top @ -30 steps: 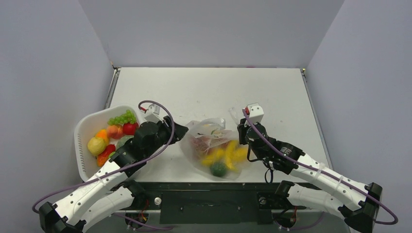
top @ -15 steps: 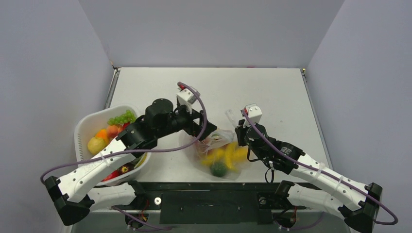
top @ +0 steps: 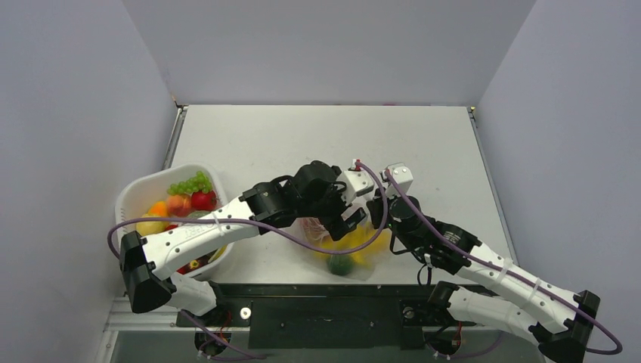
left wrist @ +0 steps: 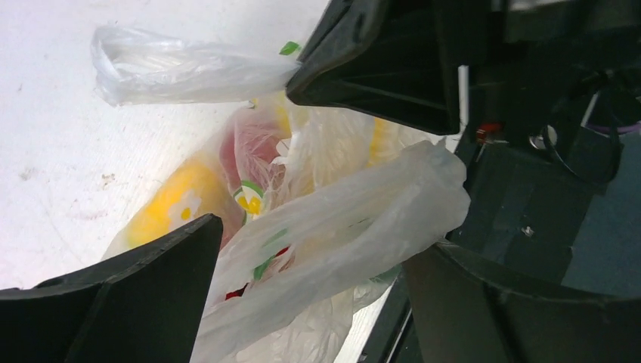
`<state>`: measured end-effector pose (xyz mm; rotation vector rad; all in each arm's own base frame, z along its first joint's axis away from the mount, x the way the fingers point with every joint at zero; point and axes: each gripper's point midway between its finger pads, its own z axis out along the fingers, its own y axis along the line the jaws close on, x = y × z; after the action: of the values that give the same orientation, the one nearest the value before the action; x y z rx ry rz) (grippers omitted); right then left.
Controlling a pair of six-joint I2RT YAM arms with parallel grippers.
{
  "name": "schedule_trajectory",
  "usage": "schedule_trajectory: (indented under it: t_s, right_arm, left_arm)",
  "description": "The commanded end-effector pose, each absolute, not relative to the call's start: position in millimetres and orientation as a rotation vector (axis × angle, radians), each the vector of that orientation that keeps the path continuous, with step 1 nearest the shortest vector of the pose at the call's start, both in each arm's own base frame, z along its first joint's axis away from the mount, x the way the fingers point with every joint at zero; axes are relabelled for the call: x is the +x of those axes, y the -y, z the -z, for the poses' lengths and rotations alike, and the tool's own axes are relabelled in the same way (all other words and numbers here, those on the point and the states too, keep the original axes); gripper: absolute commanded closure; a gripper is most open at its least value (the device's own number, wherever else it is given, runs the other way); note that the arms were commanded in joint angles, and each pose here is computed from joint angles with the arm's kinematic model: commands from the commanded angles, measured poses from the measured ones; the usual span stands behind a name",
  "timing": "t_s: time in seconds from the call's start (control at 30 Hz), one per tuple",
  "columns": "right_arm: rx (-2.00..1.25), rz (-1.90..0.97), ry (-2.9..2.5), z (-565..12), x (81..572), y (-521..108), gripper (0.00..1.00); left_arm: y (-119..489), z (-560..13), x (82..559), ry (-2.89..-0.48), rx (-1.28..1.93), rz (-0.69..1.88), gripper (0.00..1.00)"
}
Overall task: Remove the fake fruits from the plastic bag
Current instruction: Adjust the plastic bag at the center of the board.
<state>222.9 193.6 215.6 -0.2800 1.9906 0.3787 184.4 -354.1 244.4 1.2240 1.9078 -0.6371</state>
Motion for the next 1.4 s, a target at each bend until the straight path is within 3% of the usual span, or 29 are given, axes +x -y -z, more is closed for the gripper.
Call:
schedule_trajectory:
  t_s: [0.0, 0.03, 0.07, 0.1, 0.13, 0.37, 0.63, 0.83, 0.97, 1.13, 1.27, 1.37]
  right_arm:
    - [-0.239, -0.415, -1.98, -221.3, 222.0, -192.2, 1.0]
    - [-0.236, -0.416, -1.98, -221.4, 222.1, -191.9, 1.0]
    - [-0.234, -0.418, -1.979, -222.0, 221.9, -191.9, 1.0]
    - [-0.231, -0.42, -1.978, -222.7, 222.1, -191.9, 1.0]
    - [-0.225, -0.42, -1.975, -223.8, 222.3, -191.6, 1.0]
    - [-0.133, -0.372, -1.957, -241.3, 236.3, -179.9, 1.0]
    - [0.127, -0.17, -1.93, -290.8, 283.0, -120.8, 1.0]
    - [0.129, -0.195, -1.808, -360.0, 291.5, -112.1, 1.0]
    - [0.068, -0.25, -1.775, -377.3, 285.2, -118.7, 1.0]
    - [-0.034, -0.333, -1.833, -338.8, 269.3, -134.9, 1.0]
    - [-0.172, -0.485, -1.966, -273.2, 239.3, -167.4, 1.0]
    - [-0.261, -0.634, -2.022, -232.0, 209.1, -196.5, 1.0]
  left_arm:
    - [355.9, -255.1, 207.3, -1.919, 1.084, 0.547, 0.21]
    - [350.6, -252.8, 218.4, -1.955, 0.999, 0.485, 0.25]
    - [347.5, -253.7, 224.5, -1.961, 0.958, 0.455, 0.38]
    - [339.9, -256.3, 234.7, -1.97, 0.876, 0.397, 0.62]
    - [336.7, -259.0, 240.5, -1.966, 0.827, 0.374, 0.7]
    - [270.2, -298.1, 291.8, -1.933, 0.321, 0.2, 0.96]
    - [207.0, -331.8, 360.1, -1.91, -0.143, 0.628, 1.0]
    - [201.9, -383.1, 396.0, -1.85, -0.146, 0.757, 1.0]
    - [204.2, -401.4, 407.6, -1.816, -0.118, 0.773, 1.0]
    - [202.3, -383.4, 407.3, -1.835, -0.096, 0.755, 1.0]
    - [193.8, -294.3, 386.0, -2.009, -0.119, 0.706, 1.0]
    - [182.6, -261.3, 364.0, -2.06, -0.144, 0.684, 1.0]
